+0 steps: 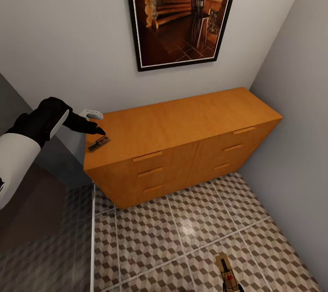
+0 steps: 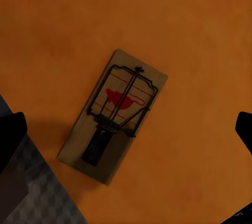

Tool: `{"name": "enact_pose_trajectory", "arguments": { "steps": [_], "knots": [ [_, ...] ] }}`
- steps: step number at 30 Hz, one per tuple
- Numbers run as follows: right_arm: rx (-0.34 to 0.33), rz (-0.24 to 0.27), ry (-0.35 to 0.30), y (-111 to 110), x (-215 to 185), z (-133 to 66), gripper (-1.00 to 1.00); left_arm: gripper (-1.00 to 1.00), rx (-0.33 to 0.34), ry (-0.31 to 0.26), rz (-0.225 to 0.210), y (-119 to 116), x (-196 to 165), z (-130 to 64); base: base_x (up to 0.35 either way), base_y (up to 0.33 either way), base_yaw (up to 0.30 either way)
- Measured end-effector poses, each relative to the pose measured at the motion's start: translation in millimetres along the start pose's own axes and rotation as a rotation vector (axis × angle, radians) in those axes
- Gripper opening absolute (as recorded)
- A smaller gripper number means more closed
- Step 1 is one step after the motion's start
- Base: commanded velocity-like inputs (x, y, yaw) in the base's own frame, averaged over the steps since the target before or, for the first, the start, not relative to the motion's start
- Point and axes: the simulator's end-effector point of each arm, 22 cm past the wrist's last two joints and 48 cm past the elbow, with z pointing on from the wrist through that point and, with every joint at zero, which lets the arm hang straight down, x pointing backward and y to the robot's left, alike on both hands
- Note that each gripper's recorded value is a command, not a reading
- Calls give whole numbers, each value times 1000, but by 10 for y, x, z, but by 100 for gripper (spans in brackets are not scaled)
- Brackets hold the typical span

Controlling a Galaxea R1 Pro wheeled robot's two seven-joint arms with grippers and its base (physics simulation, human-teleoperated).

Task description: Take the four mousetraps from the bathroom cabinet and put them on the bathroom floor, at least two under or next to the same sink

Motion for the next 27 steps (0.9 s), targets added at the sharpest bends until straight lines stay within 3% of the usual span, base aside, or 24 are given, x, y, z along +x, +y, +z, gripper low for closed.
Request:
{"name": "enact_pose_trajectory", "arguments": {
  "steps": [27],
  "knots": [
    [0, -1, 15, 0, 59, -16, -100, 100, 9, 39, -5, -19, 200, 196, 0, 0, 0]
  ]
}}
